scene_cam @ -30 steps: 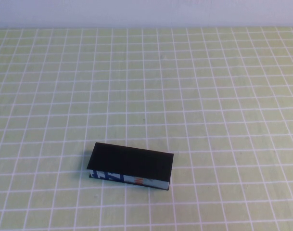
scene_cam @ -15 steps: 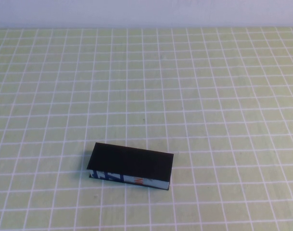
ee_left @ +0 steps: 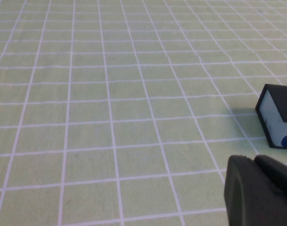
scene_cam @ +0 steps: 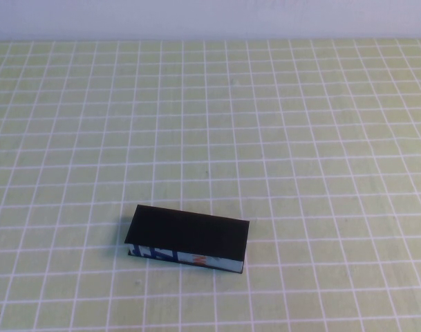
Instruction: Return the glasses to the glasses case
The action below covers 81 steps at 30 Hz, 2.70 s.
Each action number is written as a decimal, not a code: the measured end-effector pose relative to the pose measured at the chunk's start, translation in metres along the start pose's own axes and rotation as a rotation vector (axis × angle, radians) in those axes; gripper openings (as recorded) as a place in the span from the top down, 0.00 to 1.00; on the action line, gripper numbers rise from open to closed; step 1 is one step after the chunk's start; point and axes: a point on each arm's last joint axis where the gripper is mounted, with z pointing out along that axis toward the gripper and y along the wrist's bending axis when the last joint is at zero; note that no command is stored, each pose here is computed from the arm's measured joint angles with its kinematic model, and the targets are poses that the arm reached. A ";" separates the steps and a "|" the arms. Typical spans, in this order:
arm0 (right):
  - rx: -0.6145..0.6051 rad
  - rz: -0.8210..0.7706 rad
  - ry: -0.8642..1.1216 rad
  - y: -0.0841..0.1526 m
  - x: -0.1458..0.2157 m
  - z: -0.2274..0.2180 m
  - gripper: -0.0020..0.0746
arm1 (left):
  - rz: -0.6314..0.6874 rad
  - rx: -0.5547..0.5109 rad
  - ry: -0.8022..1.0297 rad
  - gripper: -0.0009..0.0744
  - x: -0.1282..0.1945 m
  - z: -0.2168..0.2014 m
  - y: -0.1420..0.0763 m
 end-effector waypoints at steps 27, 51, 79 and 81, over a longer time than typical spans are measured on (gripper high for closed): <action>0.298 0.151 -0.208 -0.005 0.005 -0.039 1.00 | -0.011 0.002 0.000 0.99 0.000 0.000 0.000; 0.485 0.292 -0.180 -0.025 0.131 0.028 1.00 | -0.013 0.002 -0.001 0.99 0.000 0.000 0.000; 0.467 0.326 -0.187 -0.023 0.130 0.029 1.00 | -0.013 0.002 0.001 0.99 0.000 0.000 0.000; 0.467 0.326 -0.187 -0.023 0.130 0.029 1.00 | -0.013 0.002 0.001 0.99 0.000 0.000 0.000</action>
